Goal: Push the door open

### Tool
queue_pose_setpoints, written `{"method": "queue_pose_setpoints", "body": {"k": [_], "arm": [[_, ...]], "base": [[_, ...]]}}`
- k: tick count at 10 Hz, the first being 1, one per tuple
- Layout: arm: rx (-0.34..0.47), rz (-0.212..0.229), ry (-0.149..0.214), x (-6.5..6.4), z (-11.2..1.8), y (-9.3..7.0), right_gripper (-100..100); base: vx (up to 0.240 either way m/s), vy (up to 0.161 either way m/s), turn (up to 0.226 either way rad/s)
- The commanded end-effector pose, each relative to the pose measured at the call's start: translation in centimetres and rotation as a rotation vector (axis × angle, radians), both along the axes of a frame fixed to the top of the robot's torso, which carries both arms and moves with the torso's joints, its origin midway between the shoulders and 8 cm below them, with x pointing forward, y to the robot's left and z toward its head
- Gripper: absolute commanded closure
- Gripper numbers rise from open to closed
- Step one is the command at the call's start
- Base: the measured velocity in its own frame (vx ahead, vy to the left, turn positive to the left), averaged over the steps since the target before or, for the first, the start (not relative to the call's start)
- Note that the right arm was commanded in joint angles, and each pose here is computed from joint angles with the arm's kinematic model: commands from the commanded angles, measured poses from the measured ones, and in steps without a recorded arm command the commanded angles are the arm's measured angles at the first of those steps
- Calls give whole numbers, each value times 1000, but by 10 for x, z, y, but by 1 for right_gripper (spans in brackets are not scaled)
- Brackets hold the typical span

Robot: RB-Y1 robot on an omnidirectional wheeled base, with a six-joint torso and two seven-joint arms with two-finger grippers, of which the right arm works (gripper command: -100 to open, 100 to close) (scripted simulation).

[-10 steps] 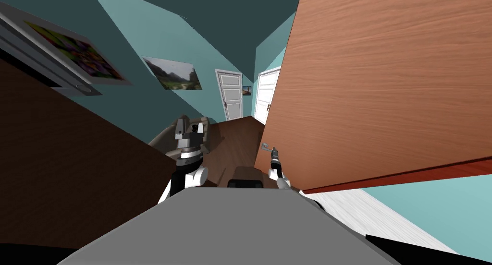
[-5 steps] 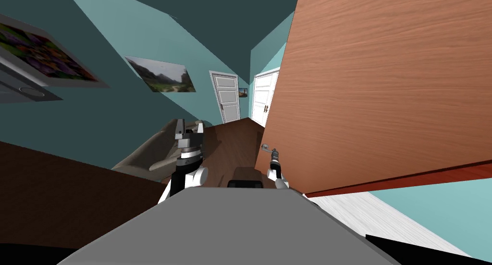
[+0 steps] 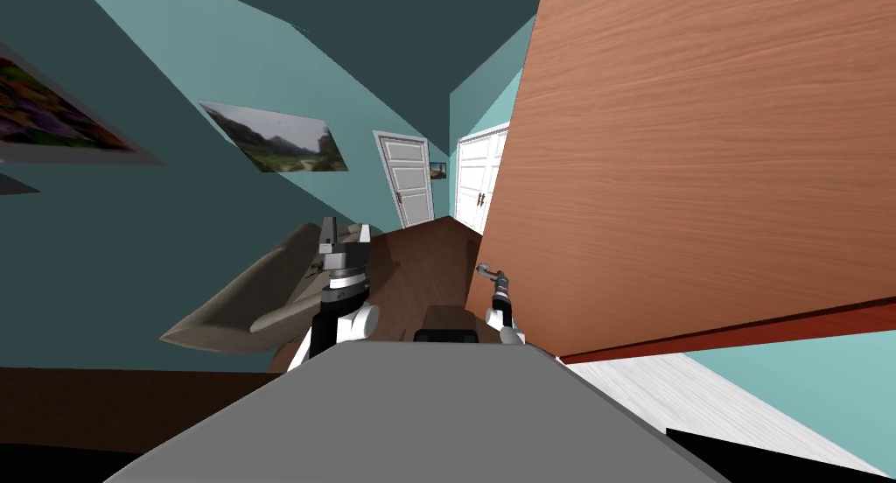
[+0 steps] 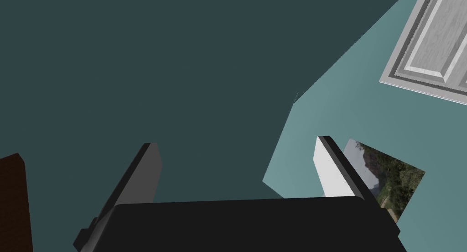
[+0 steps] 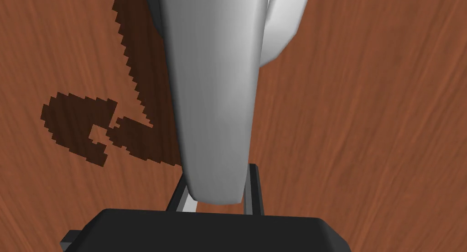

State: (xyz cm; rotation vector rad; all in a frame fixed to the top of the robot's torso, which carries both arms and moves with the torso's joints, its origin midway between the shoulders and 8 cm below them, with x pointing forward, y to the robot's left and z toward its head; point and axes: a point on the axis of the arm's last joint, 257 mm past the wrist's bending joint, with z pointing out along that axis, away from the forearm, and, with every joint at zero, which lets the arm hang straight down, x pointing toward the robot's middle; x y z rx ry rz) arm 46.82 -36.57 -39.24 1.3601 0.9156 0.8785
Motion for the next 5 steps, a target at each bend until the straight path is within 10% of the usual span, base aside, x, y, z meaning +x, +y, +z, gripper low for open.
{"method": "queue_pose_setpoints", "body": {"k": [1,5], "arm": [[14,-1,-12,4,3,12,100],[-22,-64,-9,-8,7,-33,100]], "base": [[127,103,-86],[104,16,-38]]}}
